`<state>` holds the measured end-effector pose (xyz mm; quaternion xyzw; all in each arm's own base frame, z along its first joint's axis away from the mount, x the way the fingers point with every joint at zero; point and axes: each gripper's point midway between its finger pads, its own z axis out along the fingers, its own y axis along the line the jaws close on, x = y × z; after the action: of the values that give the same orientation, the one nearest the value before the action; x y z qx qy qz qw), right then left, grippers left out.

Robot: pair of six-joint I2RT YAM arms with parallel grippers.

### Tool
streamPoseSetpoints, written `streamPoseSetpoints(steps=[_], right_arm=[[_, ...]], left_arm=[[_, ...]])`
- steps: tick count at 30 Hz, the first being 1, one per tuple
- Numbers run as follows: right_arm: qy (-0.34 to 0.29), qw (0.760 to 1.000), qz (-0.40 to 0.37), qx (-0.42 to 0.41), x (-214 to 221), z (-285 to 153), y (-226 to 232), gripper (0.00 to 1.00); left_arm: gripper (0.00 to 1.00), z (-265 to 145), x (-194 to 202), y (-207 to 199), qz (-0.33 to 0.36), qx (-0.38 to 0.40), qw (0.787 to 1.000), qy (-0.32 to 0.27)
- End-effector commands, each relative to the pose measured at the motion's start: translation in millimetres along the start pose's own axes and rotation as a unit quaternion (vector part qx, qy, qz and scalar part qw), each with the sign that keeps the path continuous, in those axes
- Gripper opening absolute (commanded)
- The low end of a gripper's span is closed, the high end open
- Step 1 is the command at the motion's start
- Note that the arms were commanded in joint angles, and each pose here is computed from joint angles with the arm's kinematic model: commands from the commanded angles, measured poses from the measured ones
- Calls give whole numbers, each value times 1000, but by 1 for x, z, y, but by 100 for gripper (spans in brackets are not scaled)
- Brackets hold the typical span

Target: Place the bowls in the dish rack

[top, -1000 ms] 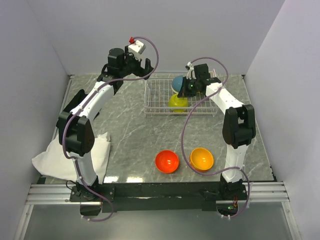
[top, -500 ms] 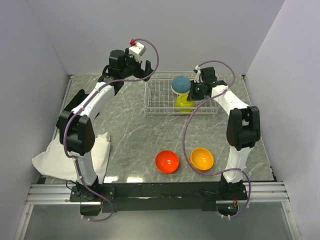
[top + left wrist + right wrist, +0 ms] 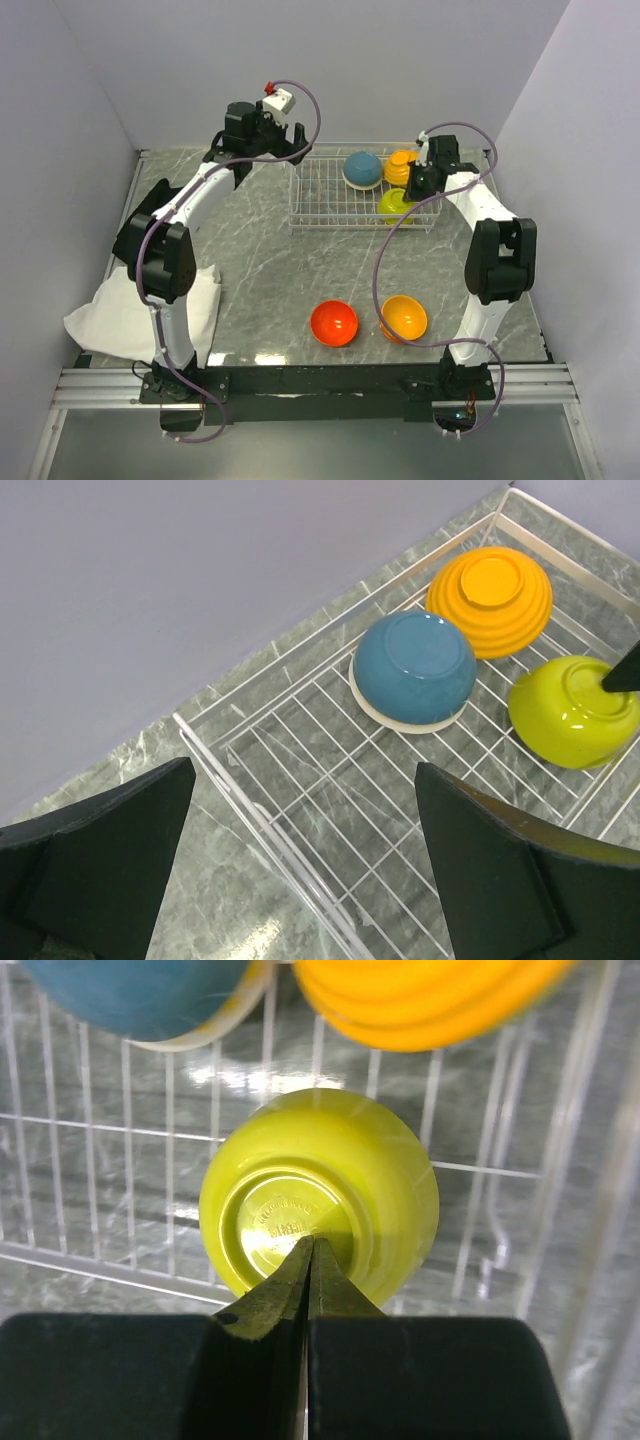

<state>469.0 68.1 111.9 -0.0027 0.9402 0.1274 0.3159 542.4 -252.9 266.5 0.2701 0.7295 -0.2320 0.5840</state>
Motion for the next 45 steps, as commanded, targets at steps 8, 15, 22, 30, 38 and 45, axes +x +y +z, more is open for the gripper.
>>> streamPoseSetpoints(steps=[8, 15, 22, 30, 38, 45], right_arm=[[-12, 999, -33, 0, -5, -33, -4, 0], [-175, 962, -169, -125, -53, -104, 76, 20], [-142, 842, -438, -280, 41, -144, 170, 36], [-39, 699, -621, -352, 191, -160, 198, 40], [32, 566, -721, -398, 301, -186, 183, 43], [35, 555, -736, -386, 321, -178, 176, 43]], left_arm=[[99, -1, -45, -3, 17, 11, 998, -56], [100, -23, -88, -7, 41, 6, 995, -95], [99, -71, -102, 15, 38, -80, 992, -85], [100, -183, -59, 23, 10, -142, 988, -54], [99, -261, -11, 10, -7, -177, 983, -49], [99, -284, -13, 12, -13, -193, 979, -65]])
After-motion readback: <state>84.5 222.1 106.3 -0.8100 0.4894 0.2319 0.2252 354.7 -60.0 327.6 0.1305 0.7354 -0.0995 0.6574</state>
